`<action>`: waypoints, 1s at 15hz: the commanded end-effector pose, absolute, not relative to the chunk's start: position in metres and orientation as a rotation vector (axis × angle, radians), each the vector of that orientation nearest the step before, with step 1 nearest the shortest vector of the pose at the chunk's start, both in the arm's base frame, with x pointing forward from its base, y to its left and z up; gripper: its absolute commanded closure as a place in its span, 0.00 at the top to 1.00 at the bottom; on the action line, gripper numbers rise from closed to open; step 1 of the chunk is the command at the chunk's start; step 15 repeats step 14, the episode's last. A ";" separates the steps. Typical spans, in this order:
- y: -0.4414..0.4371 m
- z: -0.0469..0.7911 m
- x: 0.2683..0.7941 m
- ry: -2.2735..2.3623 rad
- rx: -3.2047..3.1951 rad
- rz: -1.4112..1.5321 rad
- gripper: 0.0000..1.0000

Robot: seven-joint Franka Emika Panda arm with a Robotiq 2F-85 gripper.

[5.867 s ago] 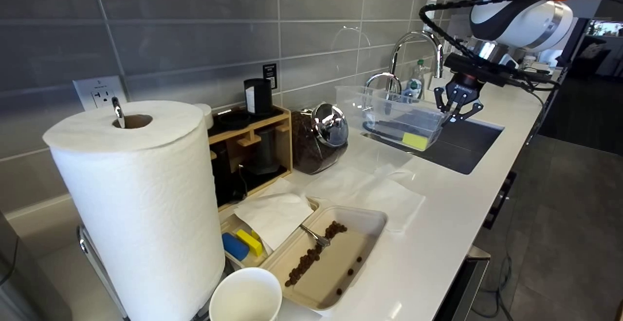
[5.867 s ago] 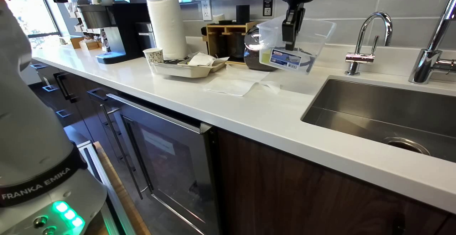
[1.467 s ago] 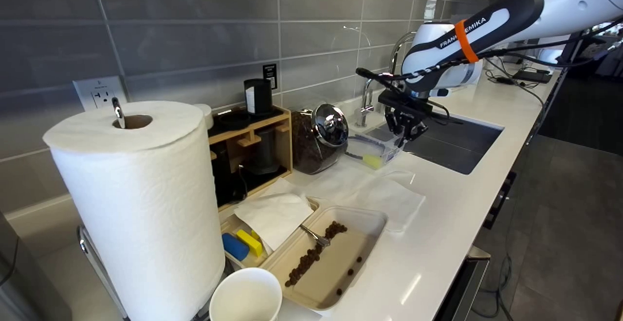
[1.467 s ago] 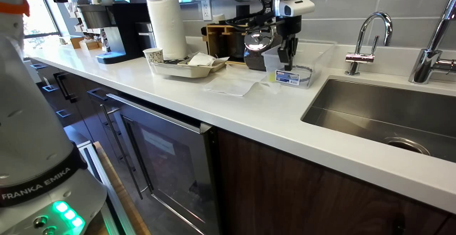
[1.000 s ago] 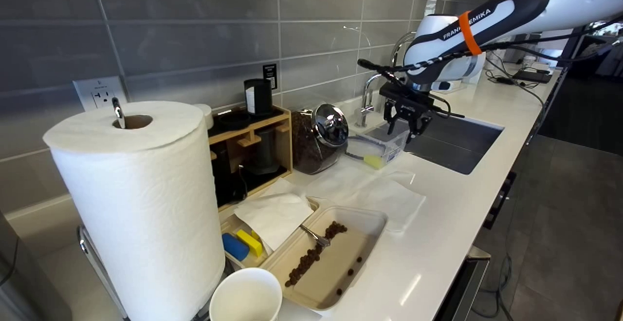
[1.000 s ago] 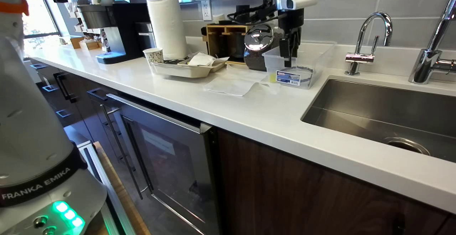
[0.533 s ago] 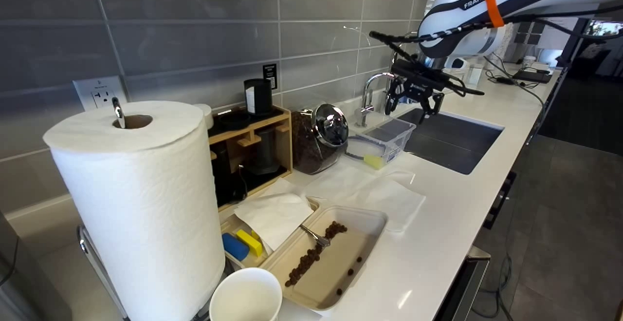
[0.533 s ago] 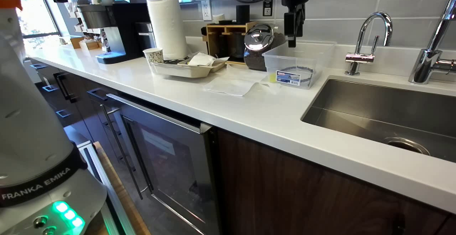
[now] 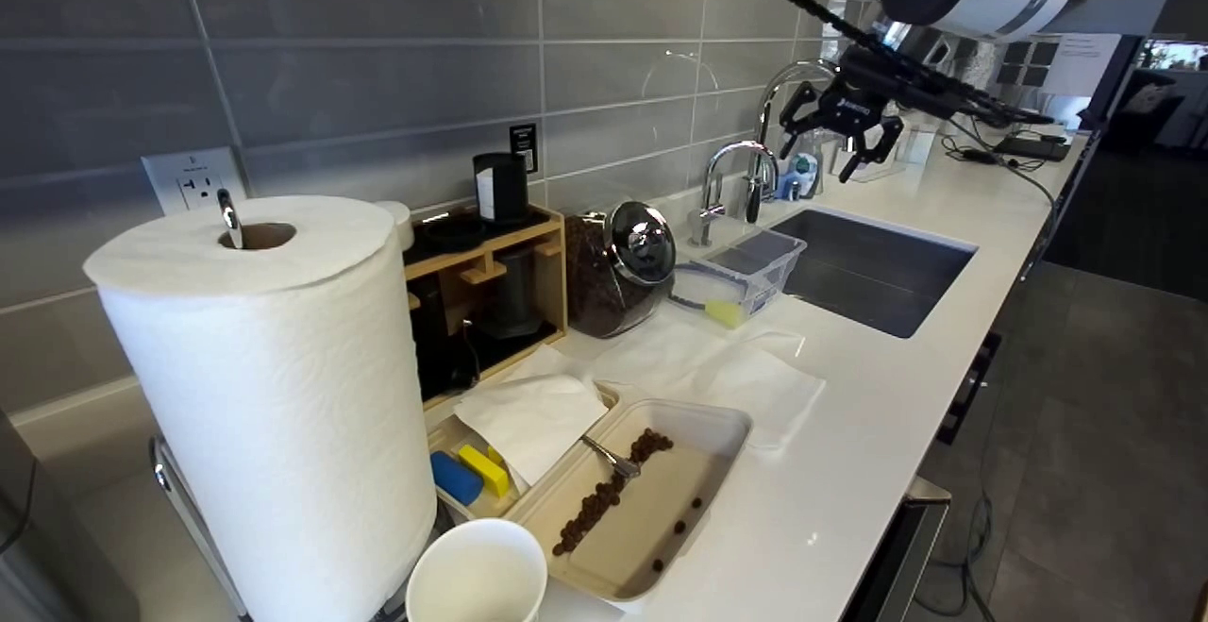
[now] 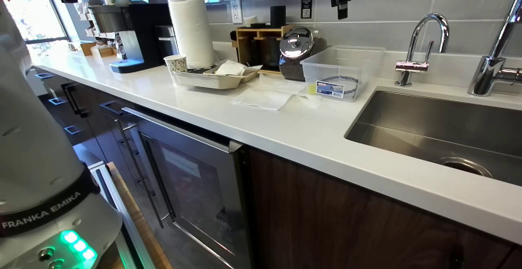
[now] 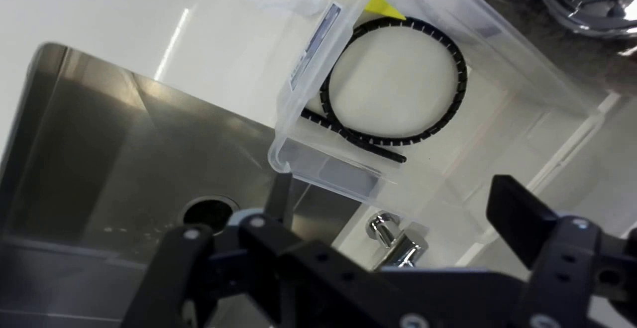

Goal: Move the basket to the right

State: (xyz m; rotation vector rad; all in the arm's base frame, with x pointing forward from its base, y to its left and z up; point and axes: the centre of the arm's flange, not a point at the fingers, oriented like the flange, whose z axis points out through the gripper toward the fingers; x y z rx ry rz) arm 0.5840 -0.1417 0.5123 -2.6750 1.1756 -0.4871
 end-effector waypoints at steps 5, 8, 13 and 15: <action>-0.133 0.567 0.512 0.563 -2.826 -0.501 1.00; -0.123 0.588 0.494 0.318 -2.877 -0.493 1.00; -0.119 0.606 0.497 0.208 -2.895 -0.533 1.00; -0.118 0.607 0.495 0.195 -2.896 -0.536 1.00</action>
